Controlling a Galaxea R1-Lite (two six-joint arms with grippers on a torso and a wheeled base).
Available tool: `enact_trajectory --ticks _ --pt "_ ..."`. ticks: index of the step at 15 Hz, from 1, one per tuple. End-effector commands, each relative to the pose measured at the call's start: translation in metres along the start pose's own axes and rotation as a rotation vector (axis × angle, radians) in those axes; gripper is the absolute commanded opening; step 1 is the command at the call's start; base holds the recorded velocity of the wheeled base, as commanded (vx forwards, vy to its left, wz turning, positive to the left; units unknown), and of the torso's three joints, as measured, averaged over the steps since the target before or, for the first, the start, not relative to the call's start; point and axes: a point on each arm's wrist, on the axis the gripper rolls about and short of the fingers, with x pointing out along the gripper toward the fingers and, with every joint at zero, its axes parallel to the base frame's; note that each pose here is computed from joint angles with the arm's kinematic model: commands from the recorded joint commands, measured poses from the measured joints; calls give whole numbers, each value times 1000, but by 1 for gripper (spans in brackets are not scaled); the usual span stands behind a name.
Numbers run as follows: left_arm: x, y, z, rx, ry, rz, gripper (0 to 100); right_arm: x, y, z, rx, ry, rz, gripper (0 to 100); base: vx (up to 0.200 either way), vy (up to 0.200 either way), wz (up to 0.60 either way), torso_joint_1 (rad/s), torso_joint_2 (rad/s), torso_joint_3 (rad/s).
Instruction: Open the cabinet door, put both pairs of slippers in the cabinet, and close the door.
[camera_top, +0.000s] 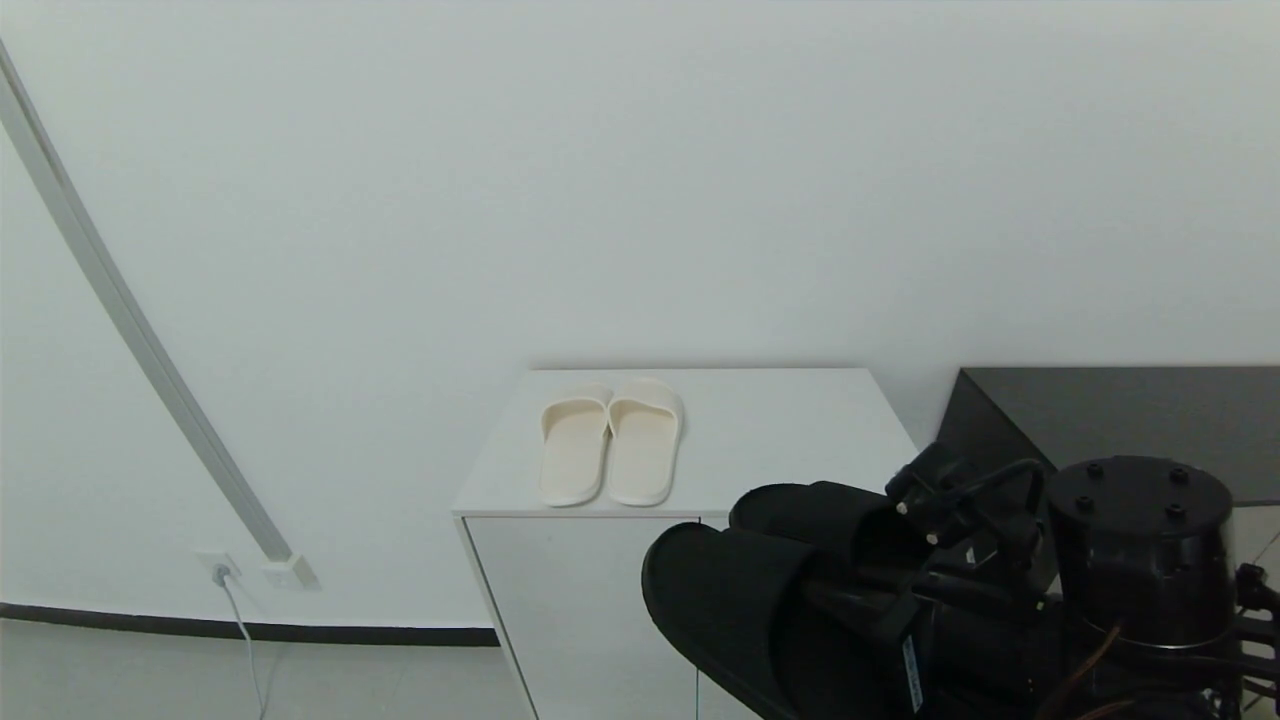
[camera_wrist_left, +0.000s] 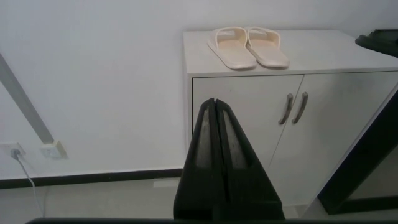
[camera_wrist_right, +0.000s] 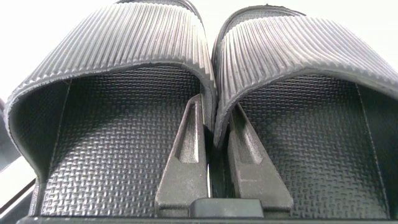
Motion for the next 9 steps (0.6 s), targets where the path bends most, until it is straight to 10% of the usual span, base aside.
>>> enact_trajectory --ticks 1,9 --pt "0 0 0 0 0 0 0 1 1 -1 -4 6 2 0 0 0 0 0 0 0" --pt "0 0 0 1 0 1 0 -1 2 -6 -10 19 7 0 0 0 0 -134 305 165"
